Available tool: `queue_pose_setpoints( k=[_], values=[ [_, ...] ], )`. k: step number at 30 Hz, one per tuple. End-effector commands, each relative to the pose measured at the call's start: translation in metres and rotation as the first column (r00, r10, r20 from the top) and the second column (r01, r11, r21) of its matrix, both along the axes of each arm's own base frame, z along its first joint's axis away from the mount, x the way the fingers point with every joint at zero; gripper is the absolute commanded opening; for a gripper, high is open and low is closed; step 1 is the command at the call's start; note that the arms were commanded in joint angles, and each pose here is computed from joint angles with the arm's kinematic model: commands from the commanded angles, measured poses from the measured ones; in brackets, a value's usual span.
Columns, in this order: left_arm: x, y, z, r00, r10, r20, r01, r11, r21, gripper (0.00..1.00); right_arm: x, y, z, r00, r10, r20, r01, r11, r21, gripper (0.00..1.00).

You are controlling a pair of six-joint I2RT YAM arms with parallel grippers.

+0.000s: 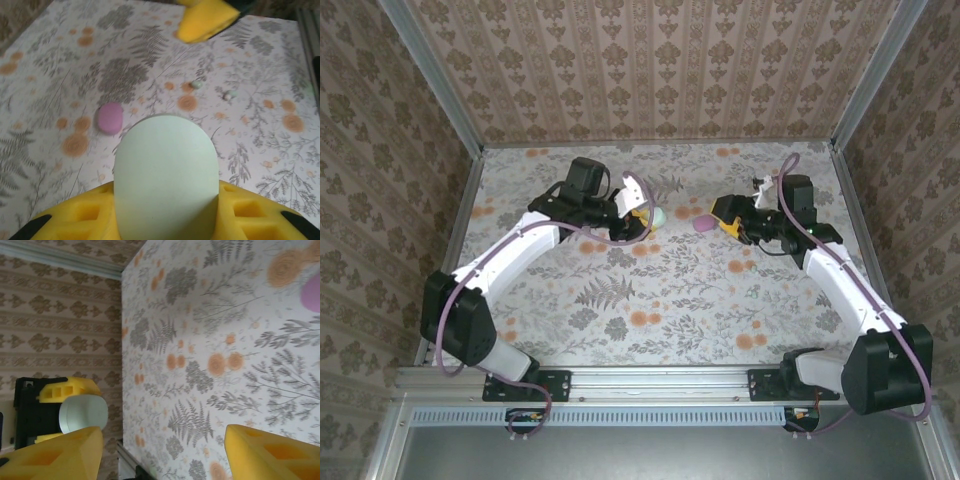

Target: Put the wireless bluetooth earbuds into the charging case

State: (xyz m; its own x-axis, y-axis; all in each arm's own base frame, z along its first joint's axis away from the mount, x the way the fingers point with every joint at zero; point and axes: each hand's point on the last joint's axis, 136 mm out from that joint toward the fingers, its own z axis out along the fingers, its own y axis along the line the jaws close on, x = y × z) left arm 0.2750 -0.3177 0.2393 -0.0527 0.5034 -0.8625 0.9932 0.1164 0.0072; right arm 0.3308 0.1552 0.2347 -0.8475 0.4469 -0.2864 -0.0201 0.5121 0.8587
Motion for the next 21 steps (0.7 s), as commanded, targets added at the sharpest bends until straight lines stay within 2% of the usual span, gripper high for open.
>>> queue_pose_setpoints(
  k=[1,7,15,21],
  values=[
    [-0.025,-0.004,0.011,0.994,-0.108,0.035,0.108,0.994,-0.004,0.31,-0.015,0.019,0.035,0.995,0.091,0.041,-0.093,0.994,0.054,0.66],
    [-0.030,-0.006,0.010,0.993,-0.100,0.066,0.097,0.994,0.043,0.32,-0.028,0.042,0.055,0.983,0.170,0.068,-0.173,0.984,0.044,0.68],
    [-0.027,-0.006,0.021,0.985,-0.067,0.161,0.059,0.997,0.051,0.31,-0.033,0.064,0.045,0.973,0.231,0.019,-0.231,0.973,0.010,0.68],
    [-0.032,-0.009,0.019,0.982,-0.081,0.168,0.070,0.995,0.071,0.31,-0.036,0.085,0.038,0.955,0.295,-0.009,-0.295,0.956,0.011,0.67]
  ],
)
